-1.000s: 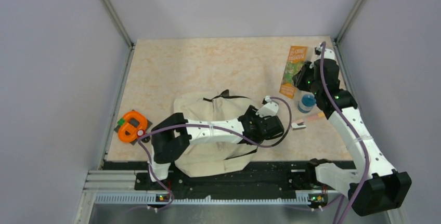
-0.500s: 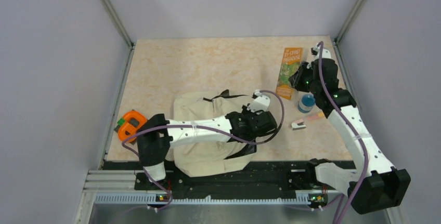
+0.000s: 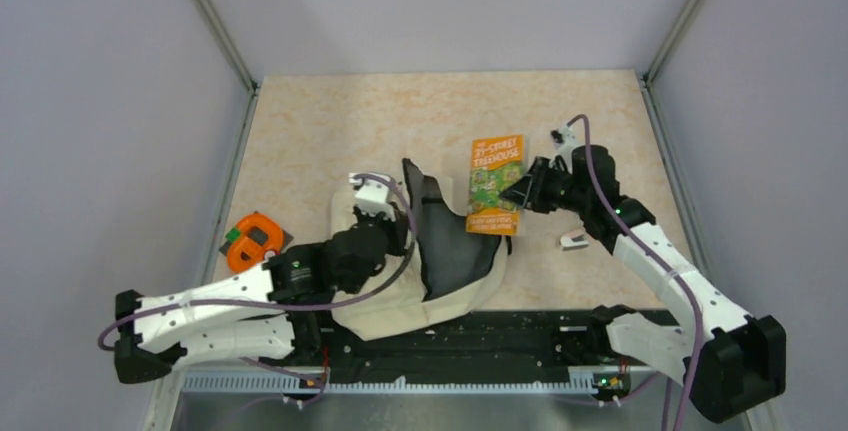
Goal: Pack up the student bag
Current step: Place the book in the student bag.
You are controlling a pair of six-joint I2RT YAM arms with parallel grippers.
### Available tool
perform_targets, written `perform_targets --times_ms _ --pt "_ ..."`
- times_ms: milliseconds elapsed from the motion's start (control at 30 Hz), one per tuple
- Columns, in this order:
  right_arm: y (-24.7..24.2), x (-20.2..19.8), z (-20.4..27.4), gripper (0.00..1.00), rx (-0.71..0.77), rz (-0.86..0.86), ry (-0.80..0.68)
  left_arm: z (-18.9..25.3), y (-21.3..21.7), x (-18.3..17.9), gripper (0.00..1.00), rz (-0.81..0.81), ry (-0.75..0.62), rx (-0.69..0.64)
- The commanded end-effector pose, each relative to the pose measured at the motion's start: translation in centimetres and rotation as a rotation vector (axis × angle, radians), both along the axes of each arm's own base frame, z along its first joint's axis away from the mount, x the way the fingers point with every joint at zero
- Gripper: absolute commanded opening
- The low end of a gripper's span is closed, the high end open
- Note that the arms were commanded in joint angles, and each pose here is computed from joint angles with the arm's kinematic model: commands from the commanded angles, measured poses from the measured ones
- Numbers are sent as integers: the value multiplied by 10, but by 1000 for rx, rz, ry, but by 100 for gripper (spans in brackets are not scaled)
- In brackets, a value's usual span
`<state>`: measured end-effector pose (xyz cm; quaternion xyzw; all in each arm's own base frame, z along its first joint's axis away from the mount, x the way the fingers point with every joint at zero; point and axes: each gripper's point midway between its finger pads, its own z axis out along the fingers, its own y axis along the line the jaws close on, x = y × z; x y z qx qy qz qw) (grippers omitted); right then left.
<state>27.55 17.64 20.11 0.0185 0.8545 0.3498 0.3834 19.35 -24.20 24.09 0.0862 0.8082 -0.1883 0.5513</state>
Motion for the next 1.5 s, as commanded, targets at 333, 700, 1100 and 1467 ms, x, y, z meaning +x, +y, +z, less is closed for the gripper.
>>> perform_targets --times_ms 333,700,1100,1467 --pt "121 -67 22 0 358 290 47 54 48 -16 0 -49 -134 -265" --pt "156 -84 -10 0 363 289 155 61 53 -17 0 -48 -153 -261" --pt "162 -81 -36 0 343 249 201 63 54 -17 0 -50 -165 -266" --pt "216 -69 -50 0 315 300 160 63 47 -18 0 -72 -168 -288"
